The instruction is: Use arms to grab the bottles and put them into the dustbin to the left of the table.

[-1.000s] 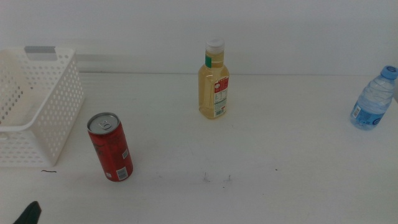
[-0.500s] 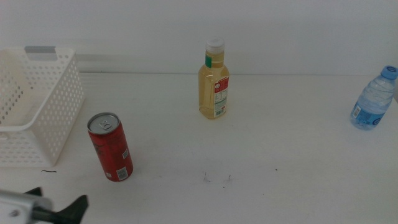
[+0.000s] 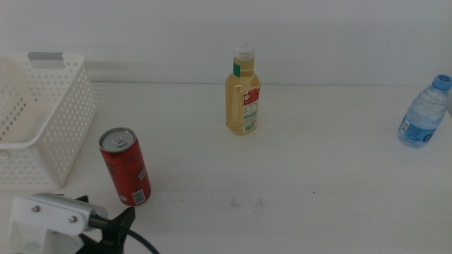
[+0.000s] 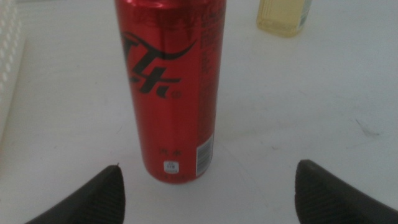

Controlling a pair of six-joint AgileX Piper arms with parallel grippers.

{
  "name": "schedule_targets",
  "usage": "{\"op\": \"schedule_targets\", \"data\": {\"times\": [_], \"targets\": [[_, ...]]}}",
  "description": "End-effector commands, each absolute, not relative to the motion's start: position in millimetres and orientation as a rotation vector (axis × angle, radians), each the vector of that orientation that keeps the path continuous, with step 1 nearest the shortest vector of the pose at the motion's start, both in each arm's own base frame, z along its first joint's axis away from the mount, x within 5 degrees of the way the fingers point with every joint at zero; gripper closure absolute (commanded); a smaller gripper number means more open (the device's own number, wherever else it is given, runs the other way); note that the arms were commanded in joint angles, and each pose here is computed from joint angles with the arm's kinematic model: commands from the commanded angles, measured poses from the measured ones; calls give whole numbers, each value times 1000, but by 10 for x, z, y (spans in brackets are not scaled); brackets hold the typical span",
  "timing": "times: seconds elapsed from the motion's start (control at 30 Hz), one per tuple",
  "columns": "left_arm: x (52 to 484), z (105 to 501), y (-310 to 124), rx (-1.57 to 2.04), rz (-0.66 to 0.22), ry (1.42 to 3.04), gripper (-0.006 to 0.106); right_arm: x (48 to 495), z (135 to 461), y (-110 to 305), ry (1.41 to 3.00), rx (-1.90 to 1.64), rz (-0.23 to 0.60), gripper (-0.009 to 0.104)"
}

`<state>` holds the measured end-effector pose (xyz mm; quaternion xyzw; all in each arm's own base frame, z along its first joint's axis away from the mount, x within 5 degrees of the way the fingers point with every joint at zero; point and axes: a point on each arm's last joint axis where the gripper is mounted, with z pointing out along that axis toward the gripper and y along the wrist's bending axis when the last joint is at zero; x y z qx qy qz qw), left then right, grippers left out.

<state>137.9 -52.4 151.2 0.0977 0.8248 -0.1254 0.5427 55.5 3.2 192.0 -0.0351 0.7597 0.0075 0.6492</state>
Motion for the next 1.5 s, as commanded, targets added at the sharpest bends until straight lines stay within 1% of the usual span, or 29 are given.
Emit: {"op": "schedule_targets", "data": {"times": [0.0,0.2,0.3,0.4,1.0,1.03,1.13,1.3,1.47], "targets": [[1445,1504,-545,212,-306,1904,7,554,1915,25,1720,-86,-6,7],[1547,1440,-578,207,-303,1831,7,554,1915,25,1720,-86,-6,7],[1576,1470,-596,222,-306,1756,7,554,1915,25,1720,-86,-6,7],[1576,1467,-606,254,-295,1748,7,554,1915,25,1720,-86,-6,7],[1565,1467,-635,288,-317,1744,7,554,1915,25,1720,-86,-6,7],[1569,1467,-626,279,-308,1745,7,554,1915,25,1720,-86,-6,7],[1580,1457,-600,196,-331,1764,7,554,1915,25,1720,-86,-6,7],[1602,1361,-565,184,-269,1819,7,554,1915,25,1720,-86,-6,7],[1661,1250,-580,160,-267,1880,7,554,1915,25,1720,-86,-6,7]]}}
